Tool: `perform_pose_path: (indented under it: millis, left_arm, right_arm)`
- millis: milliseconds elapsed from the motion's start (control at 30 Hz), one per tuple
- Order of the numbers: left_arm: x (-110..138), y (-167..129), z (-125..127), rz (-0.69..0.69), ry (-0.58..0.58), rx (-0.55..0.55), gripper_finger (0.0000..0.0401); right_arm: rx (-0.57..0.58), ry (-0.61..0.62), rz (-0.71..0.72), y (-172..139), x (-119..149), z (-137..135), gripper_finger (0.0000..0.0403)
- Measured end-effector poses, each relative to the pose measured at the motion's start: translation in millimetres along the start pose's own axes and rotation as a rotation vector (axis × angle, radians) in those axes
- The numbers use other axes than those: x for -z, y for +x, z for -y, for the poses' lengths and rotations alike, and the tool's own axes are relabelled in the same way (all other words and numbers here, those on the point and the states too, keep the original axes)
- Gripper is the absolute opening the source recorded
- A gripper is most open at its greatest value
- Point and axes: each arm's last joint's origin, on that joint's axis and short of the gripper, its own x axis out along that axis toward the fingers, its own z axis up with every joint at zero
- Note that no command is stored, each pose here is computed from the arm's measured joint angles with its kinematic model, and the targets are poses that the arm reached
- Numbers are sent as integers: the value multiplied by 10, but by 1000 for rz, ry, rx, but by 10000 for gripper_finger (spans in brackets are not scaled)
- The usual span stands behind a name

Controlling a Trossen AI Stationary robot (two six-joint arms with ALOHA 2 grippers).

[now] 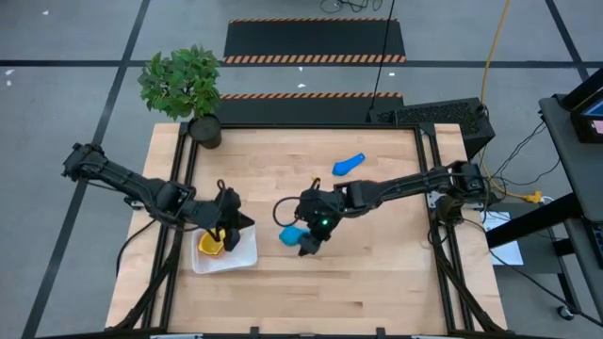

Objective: Nest measuring cups in basket
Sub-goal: Stack the light blue measuring cup on top of the yellow measuring cup in the white bin

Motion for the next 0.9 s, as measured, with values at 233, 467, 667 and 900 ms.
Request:
perform_pose_path:
  millis: [233, 467, 667, 900]
  left_arm:
    - [-42, 10, -49, 64, -56, -73, 5]
    - [-83, 17, -95, 123, -118, -132, 17]
    - [-106, 24, -123, 134, -114, -150, 4]
    - [-109, 25, -127, 134, -109, -152, 22]
  right_arm:
    - [109, -37, -70, -126, -51, 238, 208]
    - [202, -38, -131, -242, -64, 422, 208]
    - [201, -42, -117, -282, -112, 459, 208]
    - [206, 23, -99, -317, -152, 494, 208]
